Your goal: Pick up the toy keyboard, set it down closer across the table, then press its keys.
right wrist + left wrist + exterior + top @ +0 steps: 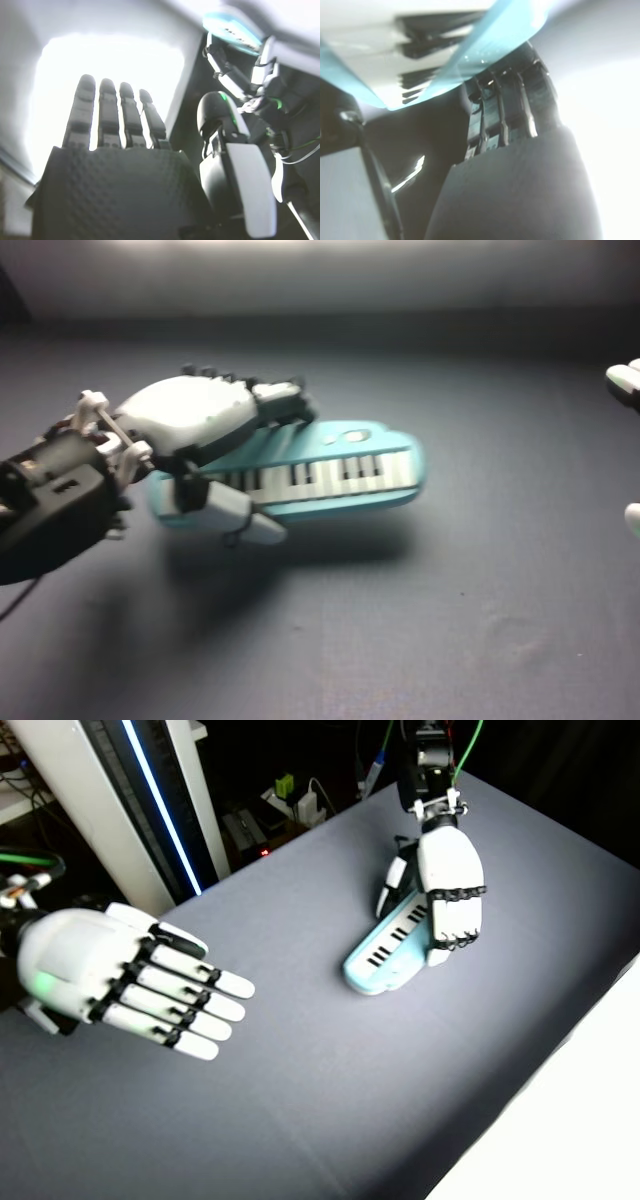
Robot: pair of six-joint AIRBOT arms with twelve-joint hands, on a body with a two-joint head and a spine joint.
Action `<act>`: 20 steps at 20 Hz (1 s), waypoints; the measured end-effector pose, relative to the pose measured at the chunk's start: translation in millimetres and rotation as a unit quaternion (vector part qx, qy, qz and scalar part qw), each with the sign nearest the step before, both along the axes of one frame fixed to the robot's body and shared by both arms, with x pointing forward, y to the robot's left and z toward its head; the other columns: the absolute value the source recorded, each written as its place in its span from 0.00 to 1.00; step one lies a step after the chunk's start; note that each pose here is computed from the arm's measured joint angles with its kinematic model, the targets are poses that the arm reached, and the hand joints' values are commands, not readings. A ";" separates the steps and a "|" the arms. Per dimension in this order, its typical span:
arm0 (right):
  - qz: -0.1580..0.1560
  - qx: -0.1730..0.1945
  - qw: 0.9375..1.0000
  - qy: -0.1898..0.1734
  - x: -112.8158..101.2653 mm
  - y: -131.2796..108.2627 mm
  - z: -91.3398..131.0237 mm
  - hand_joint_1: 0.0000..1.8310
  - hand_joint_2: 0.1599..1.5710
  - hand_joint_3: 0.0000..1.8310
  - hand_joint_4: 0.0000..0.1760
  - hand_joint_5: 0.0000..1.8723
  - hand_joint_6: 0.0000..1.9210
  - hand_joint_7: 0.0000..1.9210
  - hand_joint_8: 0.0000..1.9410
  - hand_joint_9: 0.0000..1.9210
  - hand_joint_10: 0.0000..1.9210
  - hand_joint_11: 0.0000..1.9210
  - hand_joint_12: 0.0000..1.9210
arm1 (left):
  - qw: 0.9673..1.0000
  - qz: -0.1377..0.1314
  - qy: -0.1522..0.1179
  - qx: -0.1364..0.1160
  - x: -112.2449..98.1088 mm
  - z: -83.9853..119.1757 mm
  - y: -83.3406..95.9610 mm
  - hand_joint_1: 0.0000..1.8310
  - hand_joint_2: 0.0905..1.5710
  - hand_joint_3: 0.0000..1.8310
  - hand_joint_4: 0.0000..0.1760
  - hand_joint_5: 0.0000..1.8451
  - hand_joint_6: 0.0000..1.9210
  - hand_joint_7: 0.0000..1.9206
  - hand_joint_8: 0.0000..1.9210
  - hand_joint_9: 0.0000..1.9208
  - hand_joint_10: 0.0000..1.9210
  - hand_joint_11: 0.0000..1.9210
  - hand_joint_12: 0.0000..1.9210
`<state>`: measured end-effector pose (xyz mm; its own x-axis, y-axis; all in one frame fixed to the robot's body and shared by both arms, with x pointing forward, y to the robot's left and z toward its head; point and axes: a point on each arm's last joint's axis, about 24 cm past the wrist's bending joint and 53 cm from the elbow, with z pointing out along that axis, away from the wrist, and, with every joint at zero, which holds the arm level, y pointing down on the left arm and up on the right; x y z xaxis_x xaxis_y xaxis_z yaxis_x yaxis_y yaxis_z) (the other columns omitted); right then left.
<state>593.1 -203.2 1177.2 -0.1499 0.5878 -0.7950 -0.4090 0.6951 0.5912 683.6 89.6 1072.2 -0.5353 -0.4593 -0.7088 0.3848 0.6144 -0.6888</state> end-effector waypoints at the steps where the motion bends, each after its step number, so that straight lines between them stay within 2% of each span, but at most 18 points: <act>1: -0.001 0.003 1.000 -0.006 -1.2 -0.7 4.1 0.14 0.89 0.00 0.00 0.00 0.00 0.00 0.00 0.00 0.00 0.00 0.00 | 1.000 -0.015 -0.003 -0.002 -2.6 0.1 -13.7 0.80 0.79 0.00 0.00 0.19 0.89 0.29 0.81 0.37 0.84 0.38 0.96; 2: -0.001 0.006 1.000 -0.017 -3.3 -1.7 10.6 0.11 0.89 0.00 0.00 0.00 0.00 0.00 0.00 0.00 0.00 0.00 0.00 | 0.999 -0.032 0.004 -0.014 -4.6 -2.1 -34.8 0.73 0.80 0.00 0.00 0.30 0.81 0.31 0.78 0.38 0.82 0.35 0.92; 3: -0.001 0.006 1.000 -0.023 -5.3 -2.8 13.8 0.09 0.89 0.00 0.06 0.00 0.00 0.00 0.00 0.00 0.00 0.00 0.00 | 0.999 -0.043 0.007 -0.017 -6.1 -3.9 -47.9 0.72 0.80 0.00 0.00 0.33 0.80 0.32 0.77 0.38 0.82 0.35 0.91; 4: -0.001 0.007 0.999 -0.031 -7.6 -4.8 18.1 0.08 0.89 0.00 0.00 0.00 0.00 0.00 0.00 0.00 0.00 0.00 0.00 | 0.998 -0.060 0.013 -0.025 -9.9 -5.7 -68.1 0.71 0.80 0.00 0.00 0.34 0.75 0.31 0.80 0.36 0.84 0.33 0.91; 6: -0.006 0.013 0.999 -0.035 -8.1 -9.2 21.0 0.02 0.89 0.00 0.05 0.00 0.00 0.00 0.00 0.00 0.00 0.00 0.00 | 0.996 -0.079 0.016 -0.027 -14.2 -6.9 -93.5 0.78 0.80 0.00 0.00 0.22 0.78 0.29 0.81 0.34 0.85 0.27 0.91; 7: -0.011 0.016 0.999 -0.038 -8.2 -11.9 22.8 0.00 0.88 0.00 0.17 0.00 0.00 0.00 0.00 0.00 0.00 0.00 0.00 | 0.996 -0.086 0.019 -0.033 -15.1 -7.2 -105.8 0.79 0.79 0.00 0.00 0.20 0.77 0.29 0.80 0.36 0.83 0.31 0.90; 9: -0.009 0.022 0.999 -0.044 -10.1 -11.5 27.1 0.00 0.88 0.00 0.27 0.00 0.00 0.00 0.00 0.00 0.00 0.00 0.00 | 0.995 -0.090 0.030 -0.039 -12.3 -12.2 -125.0 0.79 0.79 0.00 0.00 0.20 0.84 0.29 0.81 0.34 0.85 0.32 0.94; 10: -0.004 0.023 0.998 -0.050 -11.7 -9.5 29.8 0.00 0.88 0.00 0.28 0.00 0.00 0.00 0.00 0.00 0.00 0.00 0.00 | 0.994 -0.093 0.038 -0.038 -13.1 -16.7 -131.4 0.71 0.84 0.01 0.00 0.26 0.91 0.25 0.86 0.30 0.89 0.31 0.97; 11: 0.001 0.023 0.998 -0.054 -13.1 -7.5 31.2 0.00 0.89 0.00 0.25 0.00 0.00 0.00 0.00 0.00 0.00 0.00 0.00 | 0.994 -0.099 0.042 -0.033 -15.6 -21.8 -137.9 0.77 0.82 0.00 0.00 0.20 0.92 0.26 0.86 0.30 0.89 0.28 0.97; 12: 0.001 0.025 0.998 -0.054 -13.7 -6.9 31.6 0.00 0.89 0.00 0.31 0.00 0.00 0.00 0.00 0.00 0.00 0.00 0.00 | 0.993 -0.108 0.048 -0.021 -20.0 -29.4 -146.5 0.62 0.85 0.00 0.00 0.29 0.89 0.27 0.85 0.20 0.83 0.20 0.95; 13: 0.002 0.026 0.998 -0.053 -13.8 -6.9 31.7 0.00 0.88 0.00 0.28 0.00 0.00 0.00 0.00 0.00 0.00 0.00 0.00 | 0.992 -0.115 0.051 -0.011 -24.1 -35.0 -152.2 0.63 0.78 0.00 0.00 0.17 0.60 0.18 0.56 0.16 0.66 0.13 0.86; 14: 0.003 0.027 0.998 -0.054 -14.2 -6.3 32.1 0.00 0.88 0.00 0.25 0.00 0.00 0.00 0.00 0.00 0.00 0.00 0.00 | 0.992 -0.117 0.056 -0.006 -25.4 -38.9 -154.2 0.60 0.76 0.00 0.00 0.16 0.36 0.18 0.35 0.15 0.53 0.09 0.81; 15: 0.005 0.030 0.998 -0.053 -14.5 -6.0 32.4 0.00 0.88 0.00 0.25 0.00 0.00 0.00 0.00 0.00 0.00 0.00 0.00 | 0.991 -0.117 0.060 -0.003 -26.2 -42.1 -155.4 0.60 0.76 0.00 0.00 0.20 0.23 0.21 0.24 0.16 0.47 0.08 0.80; 16: 0.006 0.032 0.998 -0.053 -14.6 -5.8 32.5 0.00 0.88 0.00 0.24 0.00 0.00 0.00 0.00 0.00 0.00 0.00 0.00 | 0.991 -0.117 0.062 0.002 -26.1 -44.6 -155.6 0.54 0.73 0.00 0.13 0.08 0.08 0.10 0.08 0.09 0.24 0.01 0.65; 17: 0.007 0.033 0.998 -0.051 -15.1 -6.0 31.8 0.00 0.88 0.00 0.25 0.00 0.00 0.00 0.00 0.00 0.00 0.00 0.00 | 0.991 -0.117 0.064 0.004 -25.6 -45.8 -154.8 0.52 0.71 0.00 0.25 0.05 0.02 0.05 0.02 0.07 0.11 0.00 0.55; 18: 0.008 0.033 0.998 -0.051 -15.4 -5.8 32.0 0.00 0.88 0.00 0.30 0.00 0.00 0.00 0.00 0.00 0.00 0.00 0.00 | 0.991 -0.117 0.064 0.006 -25.5 -46.4 -154.7 0.49 0.67 0.00 0.55 0.01 0.00 0.01 0.00 0.01 0.02 0.00 0.44; 19: 0.010 0.034 0.998 -0.052 -15.8 -5.1 32.2 0.00 0.88 0.00 0.31 0.00 0.00 0.00 0.00 0.00 0.00 0.00 0.00 | 0.991 -0.116 0.065 0.004 -24.9 -45.9 -154.3 0.48 0.66 0.00 0.61 0.00 0.00 0.00 0.00 0.00 0.00 0.00 0.40; 20: 0.011 0.035 0.998 -0.054 -16.3 -4.6 33.1 0.00 0.88 0.00 0.41 0.00 0.00 0.00 0.00 0.00 0.00 0.00 0.00 | 0.991 -0.116 0.066 0.000 -24.4 -43.8 -155.2 0.46 0.64 0.00 0.76 0.00 0.00 0.00 0.00 0.00 0.00 0.00 0.33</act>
<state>576.8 -207.8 1210.3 -0.0795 0.6393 -0.7648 -0.4872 0.6444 0.5893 659.3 -65.6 1028.4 -0.7141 -0.3133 -0.6261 0.4222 0.5207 -0.7421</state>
